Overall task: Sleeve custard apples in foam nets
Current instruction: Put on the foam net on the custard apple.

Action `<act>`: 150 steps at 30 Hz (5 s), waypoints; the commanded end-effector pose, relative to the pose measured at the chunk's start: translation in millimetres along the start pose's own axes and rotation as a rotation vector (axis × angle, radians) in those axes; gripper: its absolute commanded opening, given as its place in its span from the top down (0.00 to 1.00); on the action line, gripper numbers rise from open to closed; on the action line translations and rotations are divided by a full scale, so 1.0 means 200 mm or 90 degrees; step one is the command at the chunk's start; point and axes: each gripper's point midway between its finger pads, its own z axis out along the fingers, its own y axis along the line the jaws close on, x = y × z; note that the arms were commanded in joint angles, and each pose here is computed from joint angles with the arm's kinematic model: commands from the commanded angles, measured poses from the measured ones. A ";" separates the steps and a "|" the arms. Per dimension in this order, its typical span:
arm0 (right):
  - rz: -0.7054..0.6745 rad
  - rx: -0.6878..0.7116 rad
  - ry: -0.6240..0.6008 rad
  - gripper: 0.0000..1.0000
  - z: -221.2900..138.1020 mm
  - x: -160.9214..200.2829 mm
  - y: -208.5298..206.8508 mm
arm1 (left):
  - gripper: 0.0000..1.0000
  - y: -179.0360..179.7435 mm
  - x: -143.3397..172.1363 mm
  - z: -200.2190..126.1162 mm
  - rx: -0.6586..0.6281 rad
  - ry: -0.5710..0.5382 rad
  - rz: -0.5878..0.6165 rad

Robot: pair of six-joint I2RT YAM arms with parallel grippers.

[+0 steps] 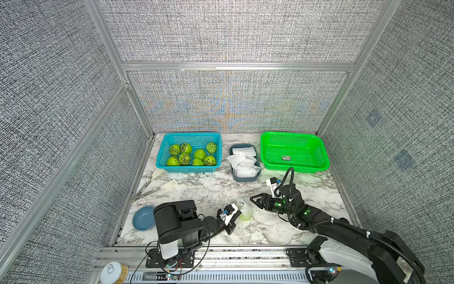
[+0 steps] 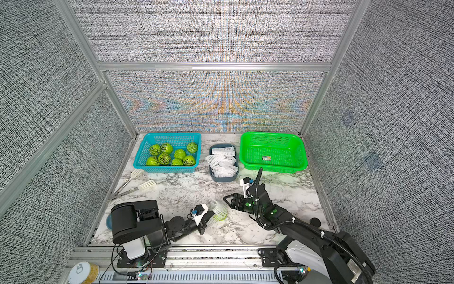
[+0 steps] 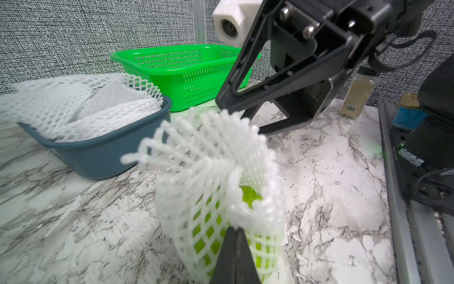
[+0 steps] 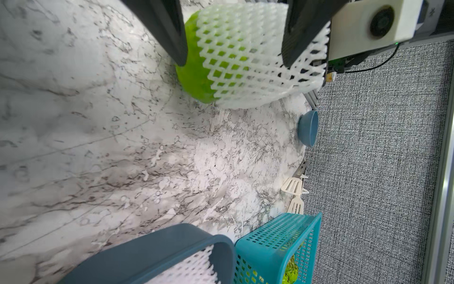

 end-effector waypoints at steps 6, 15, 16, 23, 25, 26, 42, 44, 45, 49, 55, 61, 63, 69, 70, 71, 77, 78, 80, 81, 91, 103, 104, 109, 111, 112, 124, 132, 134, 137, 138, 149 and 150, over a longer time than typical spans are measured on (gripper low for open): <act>0.029 -0.011 0.016 0.39 0.07 0.06 -0.03 | 1.00 0.00 -0.19 -0.02 0.001 -0.097 -0.016; 0.037 -0.018 0.030 0.52 0.10 0.11 -0.02 | 1.00 -0.01 -0.18 -0.01 0.000 -0.095 -0.016; 0.038 -0.019 0.032 0.53 0.11 0.11 -0.02 | 1.00 -0.01 -0.18 -0.01 0.000 -0.096 -0.017; 0.047 -0.015 0.040 0.61 0.13 0.16 -0.05 | 1.00 -0.01 -0.18 -0.01 0.001 -0.095 -0.016; 0.047 -0.013 0.039 0.68 0.13 0.16 -0.06 | 1.00 -0.01 -0.18 -0.01 0.000 -0.096 -0.015; 0.047 -0.012 0.037 0.71 0.13 0.15 -0.05 | 1.00 -0.01 -0.18 -0.01 0.000 -0.095 -0.015; 0.060 0.043 0.036 0.94 0.13 0.17 -0.15 | 1.00 -0.02 -0.16 -0.04 -0.004 -0.074 -0.014; 0.062 0.051 0.035 0.94 0.13 0.17 -0.16 | 1.00 -0.02 -0.16 -0.04 -0.006 -0.069 -0.015; 0.060 0.053 0.033 0.94 0.13 0.17 -0.16 | 1.00 -0.02 -0.16 -0.04 -0.008 -0.068 -0.015; 0.051 0.058 0.033 0.94 0.12 0.17 -0.16 | 1.00 -0.03 -0.14 -0.05 -0.009 -0.059 -0.017; 0.028 0.039 0.040 0.94 0.12 0.16 -0.12 | 1.00 -0.03 -0.12 -0.07 -0.018 -0.047 -0.023; -0.006 0.026 0.056 0.94 0.15 0.17 -0.06 | 1.00 0.01 -0.12 -0.10 -0.047 -0.044 -0.030; -0.015 0.023 0.060 0.94 0.17 0.18 -0.04 | 1.00 0.02 -0.12 -0.10 -0.055 -0.046 -0.028; -0.027 0.025 0.065 0.94 0.20 0.18 -0.02 | 1.00 0.05 -0.12 -0.13 -0.084 -0.038 -0.014; -0.028 0.024 0.066 0.94 0.20 0.18 -0.02 | 1.00 0.06 -0.11 -0.13 -0.089 -0.036 -0.012; -0.029 0.022 0.066 0.94 0.21 0.18 -0.02 | 1.00 0.07 -0.11 -0.14 -0.094 -0.033 -0.011; -0.032 0.031 0.075 0.94 0.23 0.21 -0.04 | 1.00 0.08 -0.08 -0.16 -0.097 -0.015 -0.014; -0.033 0.035 0.075 0.94 0.22 0.21 -0.04 | 1.00 0.07 -0.08 -0.15 -0.092 -0.011 -0.015; -0.035 0.041 0.073 0.94 0.22 0.21 -0.06 | 1.00 0.06 -0.07 -0.14 -0.087 0.001 -0.010; -0.037 0.044 0.071 0.94 0.21 0.21 -0.06 | 1.00 0.05 -0.06 -0.13 -0.085 0.007 -0.009; -0.048 0.049 0.072 0.94 0.20 0.23 -0.08 | 1.00 0.04 -0.01 -0.14 -0.095 0.017 -0.048; -0.048 0.057 0.081 0.94 0.24 0.27 -0.10 | 1.00 0.04 -0.02 -0.20 -0.127 0.002 -0.036; -0.047 0.058 0.081 0.94 0.25 0.27 -0.10 | 1.00 0.04 -0.02 -0.21 -0.129 0.001 -0.040; -0.045 0.067 0.078 0.94 0.25 0.27 -0.12 | 1.00 0.05 -0.01 -0.22 -0.133 0.011 -0.052; -0.045 0.070 0.076 0.94 0.25 0.27 -0.12 | 1.00 0.04 0.01 -0.22 -0.131 0.023 -0.054; -0.046 0.070 0.076 0.94 0.25 0.27 -0.12 | 1.00 0.03 0.02 -0.21 -0.129 0.031 -0.052; -0.070 0.077 0.076 0.94 0.25 0.27 -0.10 | 1.00 0.03 0.08 -0.25 -0.136 0.078 -0.070; -0.082 0.089 0.072 0.94 0.24 0.28 -0.11 | 1.00 0.00 0.11 -0.24 -0.119 0.112 -0.075; -0.083 0.092 0.070 0.94 0.24 0.28 -0.12 | 1.00 0.00 0.13 -0.25 -0.118 0.123 -0.079; -0.085 0.089 0.070 0.94 0.24 0.28 -0.12 | 1.00 0.00 0.14 -0.27 -0.120 0.134 -0.088; -0.085 0.088 0.071 0.94 0.24 0.28 -0.12 | 1.00 0.00 0.15 -0.27 -0.120 0.137 -0.091; -0.078 0.094 0.075 0.94 0.25 0.33 -0.14 | 1.00 -0.03 0.16 -0.26 -0.111 0.145 -0.087; -0.078 0.095 0.073 0.94 0.25 0.33 -0.15 | 1.00 -0.03 0.16 -0.27 -0.111 0.145 -0.088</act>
